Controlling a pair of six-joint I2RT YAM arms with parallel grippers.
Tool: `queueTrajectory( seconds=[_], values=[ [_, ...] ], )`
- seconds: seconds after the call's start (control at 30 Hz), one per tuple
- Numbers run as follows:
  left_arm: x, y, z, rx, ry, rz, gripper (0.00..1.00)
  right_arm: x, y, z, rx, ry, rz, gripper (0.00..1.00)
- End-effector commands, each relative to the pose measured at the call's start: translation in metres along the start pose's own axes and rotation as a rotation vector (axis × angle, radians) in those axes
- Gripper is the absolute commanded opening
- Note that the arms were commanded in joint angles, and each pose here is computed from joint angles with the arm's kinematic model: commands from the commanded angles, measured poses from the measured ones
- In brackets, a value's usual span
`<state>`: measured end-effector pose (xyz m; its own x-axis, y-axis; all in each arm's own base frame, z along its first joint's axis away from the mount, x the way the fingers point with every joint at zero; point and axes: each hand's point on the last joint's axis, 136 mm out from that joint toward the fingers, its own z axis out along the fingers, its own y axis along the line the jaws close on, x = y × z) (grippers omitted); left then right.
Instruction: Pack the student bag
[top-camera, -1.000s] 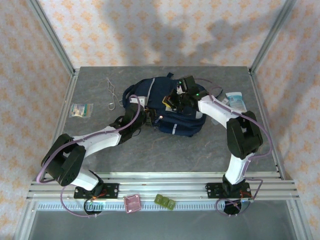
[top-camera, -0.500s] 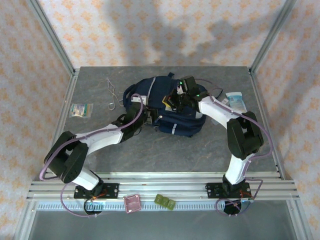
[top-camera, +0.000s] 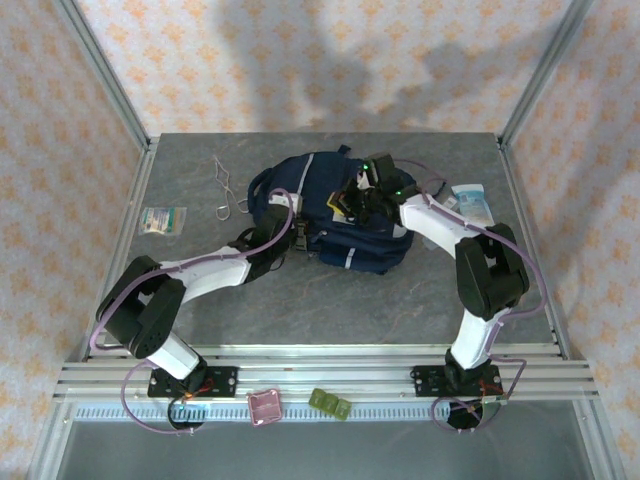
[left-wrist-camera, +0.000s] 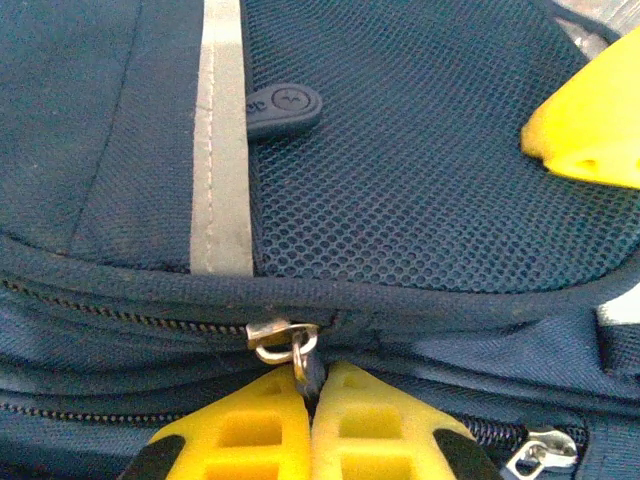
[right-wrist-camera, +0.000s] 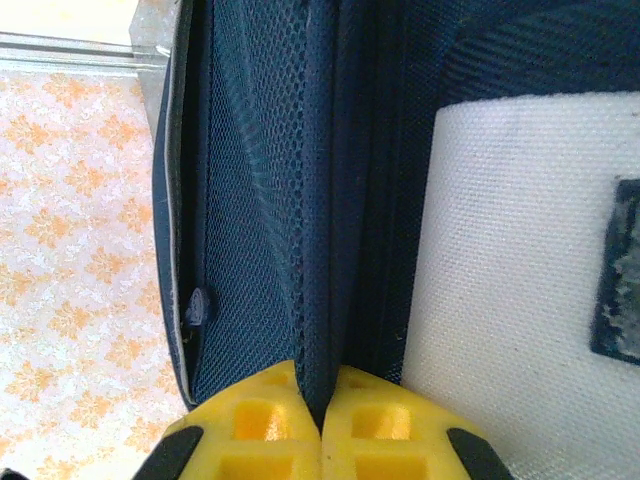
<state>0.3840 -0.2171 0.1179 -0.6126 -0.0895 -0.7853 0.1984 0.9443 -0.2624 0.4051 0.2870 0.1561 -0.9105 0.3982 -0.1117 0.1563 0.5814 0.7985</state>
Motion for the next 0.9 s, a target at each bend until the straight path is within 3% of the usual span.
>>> queueTrajectory(
  seconds=[0.0,0.27,0.63,0.87],
  values=[
    [-0.006,0.019,-0.01,-0.076,0.02,0.048,0.0,-0.005,0.063,-0.039,-0.165,-0.063,-0.156,0.0],
    [-0.02,0.076,-0.037,-0.2,0.008,0.044,0.0,0.007,0.035,-0.034,-0.107,-0.039,-0.162,0.0],
    [-0.023,0.075,-0.036,-0.194,0.043,0.076,0.0,0.012,0.027,-0.028,-0.05,0.023,-0.268,0.0],
    [0.003,0.057,-0.049,-0.12,0.1,0.075,0.0,-0.002,0.028,-0.016,0.034,0.057,-0.39,0.0]
  ],
)
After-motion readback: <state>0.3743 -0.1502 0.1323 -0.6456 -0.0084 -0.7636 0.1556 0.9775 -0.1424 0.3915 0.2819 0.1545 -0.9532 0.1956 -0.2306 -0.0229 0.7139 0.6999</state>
